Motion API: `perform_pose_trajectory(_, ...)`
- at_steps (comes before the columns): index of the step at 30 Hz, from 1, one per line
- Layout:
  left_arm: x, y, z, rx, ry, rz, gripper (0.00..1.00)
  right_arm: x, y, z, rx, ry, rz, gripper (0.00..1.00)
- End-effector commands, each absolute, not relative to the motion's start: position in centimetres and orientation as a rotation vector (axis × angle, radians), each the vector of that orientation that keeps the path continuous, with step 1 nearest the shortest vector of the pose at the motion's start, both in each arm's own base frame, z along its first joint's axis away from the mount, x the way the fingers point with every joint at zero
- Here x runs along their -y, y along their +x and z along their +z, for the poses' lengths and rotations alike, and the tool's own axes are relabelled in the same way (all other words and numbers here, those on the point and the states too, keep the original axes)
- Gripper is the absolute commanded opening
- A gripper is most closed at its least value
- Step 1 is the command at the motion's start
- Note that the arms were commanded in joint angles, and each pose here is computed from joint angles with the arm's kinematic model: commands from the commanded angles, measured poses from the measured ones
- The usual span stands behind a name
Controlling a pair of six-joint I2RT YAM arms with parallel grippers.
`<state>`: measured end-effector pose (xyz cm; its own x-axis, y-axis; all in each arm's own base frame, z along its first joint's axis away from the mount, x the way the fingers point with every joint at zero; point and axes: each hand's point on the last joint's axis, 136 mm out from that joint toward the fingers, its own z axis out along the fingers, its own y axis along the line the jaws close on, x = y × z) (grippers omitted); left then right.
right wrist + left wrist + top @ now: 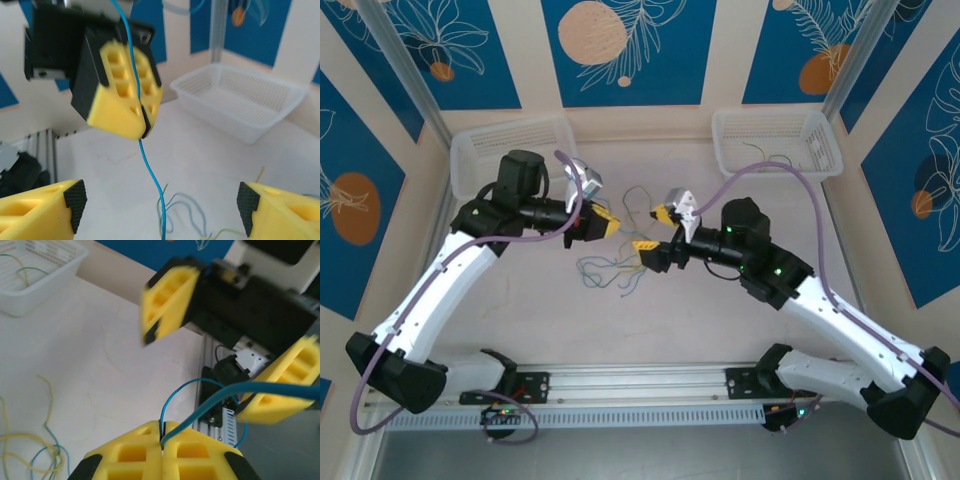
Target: Untangle the cables
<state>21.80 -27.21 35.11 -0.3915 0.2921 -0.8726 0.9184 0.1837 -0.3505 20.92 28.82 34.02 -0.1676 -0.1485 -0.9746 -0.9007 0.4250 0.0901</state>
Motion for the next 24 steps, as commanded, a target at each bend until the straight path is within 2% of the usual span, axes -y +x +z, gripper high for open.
perform_pose_trajectory(1,28.3,20.2,36.1,-1.711,1.242,-1.275,0.00,-30.1,19.3,35.3,-1.554,-1.034,0.980,0.81)
perform_pose_trajectory(4,28.6,20.2,35.8,-1.717,1.250,-1.265,0.00,-31.0,18.9,34.6,-1.560,-1.099,1.022,0.68)
perform_pose_trajectory(5,28.6,20.0,35.8,-1.712,1.254,-1.273,0.00,-31.2,19.0,34.3,-1.571,-1.106,1.021,0.61)
perform_pose_trajectory(7,28.8,19.7,36.0,-1.697,1.261,-1.288,0.00,-31.4,19.2,33.7,-1.590,-1.118,1.015,0.38)
perform_pose_trajectory(11,28.8,19.8,35.6,-1.703,1.259,-1.269,0.00,-31.4,19.4,33.6,-1.605,-1.106,1.011,0.05)
perform_pose_trajectory(12,28.8,19.9,35.4,-1.709,1.257,-1.262,0.00,-31.3,19.5,33.7,-1.605,-1.099,1.008,0.00)
perform_pose_trajectory(16,28.6,20.5,34.1,-1.762,1.259,-1.214,0.24,-30.5,19.6,34.7,-1.597,-1.056,0.990,0.00)
perform_pose_trajectory(18,28.5,21.0,33.1,-1.793,1.260,-1.174,0.58,-30.0,19.4,35.5,-1.580,-1.031,0.999,0.00)
perform_pose_trajectory(19,28.4,21.5,32.4,-1.822,1.249,-1.139,0.68,-29.7,19.2,35.9,-1.572,-1.020,1.014,0.00)
perform_pose_trajectory(21,28.2,22.5,31.2,-1.877,1.223,-1.084,0.82,-29.3,18.7,36.6,-1.562,-1.018,1.049,0.00)
perform_pose_trajectory(22,28.1,22.9,30.5,-1.905,1.214,-1.060,0.82,-29.2,18.5,36.9,-1.557,-1.019,1.064,0.00)
perform_pose_trajectory(24,27.8,24.2,29.2,-1.975,1.181,-0.996,0.76,-29.0,17.7,37.5,-1.544,-1.032,1.098,0.00)
